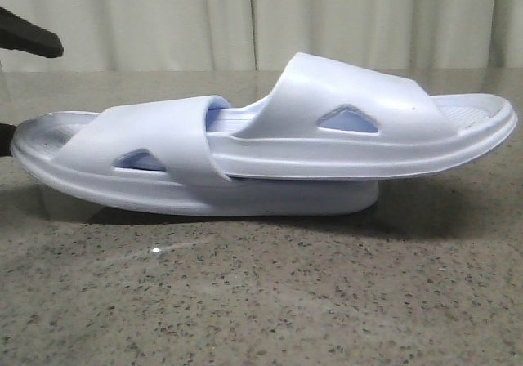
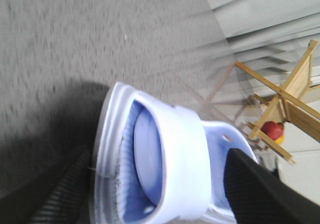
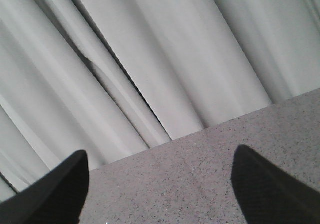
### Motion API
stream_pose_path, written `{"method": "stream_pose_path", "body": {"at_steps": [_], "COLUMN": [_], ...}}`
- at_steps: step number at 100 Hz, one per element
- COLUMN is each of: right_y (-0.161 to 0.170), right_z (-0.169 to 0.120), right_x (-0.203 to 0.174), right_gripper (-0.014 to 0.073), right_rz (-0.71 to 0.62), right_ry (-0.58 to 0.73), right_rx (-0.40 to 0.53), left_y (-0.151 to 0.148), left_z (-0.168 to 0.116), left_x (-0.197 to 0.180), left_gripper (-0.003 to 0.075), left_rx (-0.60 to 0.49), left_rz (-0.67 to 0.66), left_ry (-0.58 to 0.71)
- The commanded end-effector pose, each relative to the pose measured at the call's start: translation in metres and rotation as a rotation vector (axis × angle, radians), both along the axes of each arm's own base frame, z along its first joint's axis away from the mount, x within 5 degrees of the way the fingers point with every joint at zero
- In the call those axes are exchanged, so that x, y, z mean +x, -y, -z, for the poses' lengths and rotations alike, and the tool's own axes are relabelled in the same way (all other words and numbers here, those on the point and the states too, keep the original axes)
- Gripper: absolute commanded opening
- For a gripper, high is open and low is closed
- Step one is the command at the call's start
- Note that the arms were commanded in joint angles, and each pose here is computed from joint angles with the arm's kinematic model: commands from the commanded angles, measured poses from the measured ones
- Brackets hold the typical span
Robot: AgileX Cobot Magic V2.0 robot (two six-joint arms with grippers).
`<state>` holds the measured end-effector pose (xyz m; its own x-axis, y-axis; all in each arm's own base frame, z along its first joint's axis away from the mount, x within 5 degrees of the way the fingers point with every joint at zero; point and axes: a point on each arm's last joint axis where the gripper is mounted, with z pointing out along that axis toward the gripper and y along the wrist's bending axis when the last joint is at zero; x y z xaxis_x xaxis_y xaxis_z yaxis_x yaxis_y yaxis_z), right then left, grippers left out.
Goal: Insert blue slippers together front up
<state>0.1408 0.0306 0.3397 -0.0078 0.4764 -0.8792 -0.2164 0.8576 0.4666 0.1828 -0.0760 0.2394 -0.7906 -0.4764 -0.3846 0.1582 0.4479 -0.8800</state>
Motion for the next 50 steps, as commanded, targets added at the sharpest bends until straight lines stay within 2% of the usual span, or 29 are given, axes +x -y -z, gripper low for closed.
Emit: {"method": "stream_pose_path", "body": {"at_steps": [1,29,50], "right_y": [0.003,0.003,0.0], "right_z": [-0.019,-0.019,-0.019], "right_x": [-0.002,-0.002,-0.003], "right_gripper": [0.0514,0.0514,0.0514], "right_rz": [0.028,0.027,0.023], "right_ry": [0.111,0.114,0.157], "right_rx": [0.002,-0.009,-0.19], "left_y": [-0.002,-0.013,-0.017], "left_z": [-0.023,-0.04,-0.05], "left_x": [0.01,0.028,0.025], "left_gripper": [0.0501,0.0501,0.0499], "left_rx": [-0.04,0.171,0.307], "left_rz": [-0.04,-0.114,-0.121], "left_ry": [0.114,0.303,0.442]}}
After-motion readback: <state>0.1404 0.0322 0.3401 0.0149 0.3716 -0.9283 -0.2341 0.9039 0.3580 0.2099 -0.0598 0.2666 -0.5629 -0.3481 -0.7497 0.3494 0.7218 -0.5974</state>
